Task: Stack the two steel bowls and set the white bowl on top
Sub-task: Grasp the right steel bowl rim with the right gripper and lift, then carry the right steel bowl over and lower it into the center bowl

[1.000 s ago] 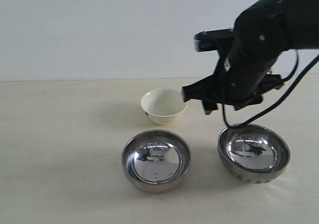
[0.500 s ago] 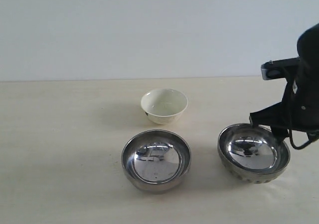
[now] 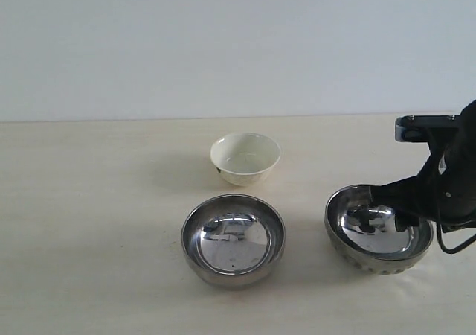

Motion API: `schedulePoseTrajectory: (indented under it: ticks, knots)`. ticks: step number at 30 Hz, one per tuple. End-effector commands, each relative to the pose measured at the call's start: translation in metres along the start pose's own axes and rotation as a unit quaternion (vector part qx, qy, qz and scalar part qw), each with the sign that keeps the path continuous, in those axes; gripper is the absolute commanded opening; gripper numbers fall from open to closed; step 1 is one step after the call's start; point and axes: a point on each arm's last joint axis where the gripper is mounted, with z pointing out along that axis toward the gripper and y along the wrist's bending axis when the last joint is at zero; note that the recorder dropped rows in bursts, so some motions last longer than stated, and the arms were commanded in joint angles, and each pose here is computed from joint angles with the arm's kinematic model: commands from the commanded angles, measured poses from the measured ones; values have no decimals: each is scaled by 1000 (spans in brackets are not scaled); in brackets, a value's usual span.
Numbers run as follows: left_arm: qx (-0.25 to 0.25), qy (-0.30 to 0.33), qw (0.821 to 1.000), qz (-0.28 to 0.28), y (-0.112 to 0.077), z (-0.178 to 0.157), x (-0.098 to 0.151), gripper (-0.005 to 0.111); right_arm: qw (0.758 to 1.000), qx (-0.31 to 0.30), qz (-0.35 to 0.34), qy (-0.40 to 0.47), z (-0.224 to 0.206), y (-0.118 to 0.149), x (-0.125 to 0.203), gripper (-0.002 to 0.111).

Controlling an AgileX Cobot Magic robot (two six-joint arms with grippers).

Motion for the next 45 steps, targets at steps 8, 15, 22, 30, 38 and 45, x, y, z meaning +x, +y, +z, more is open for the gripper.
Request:
schedulePoseTrajectory:
  ticks: [8, 15, 22, 30, 38, 45]
  knots:
    - [2, -3, 1000, -2, 0, 0, 0, 4, 1000, 1, 1, 31, 39, 3, 6, 52]
    - [2, -3, 1000, -2, 0, 0, 0, 4, 1000, -4, -9, 23, 40, 4, 5, 0]
    - [2, -3, 1000, -2, 0, 0, 0, 4, 1000, -5, -13, 13, 33, 3, 3, 0]
    - [2, -3, 1000, -2, 0, 0, 0, 4, 998, -21, -6, -52, -11, 0, -9, 0]
    - [2, -3, 1000, -2, 0, 0, 0, 4, 994, -64, -12, -84, -47, 3, -11, 0]
    - [2, -3, 1000, -2, 0, 0, 0, 4, 988, -124, -21, -86, -58, 22, -11, 0]
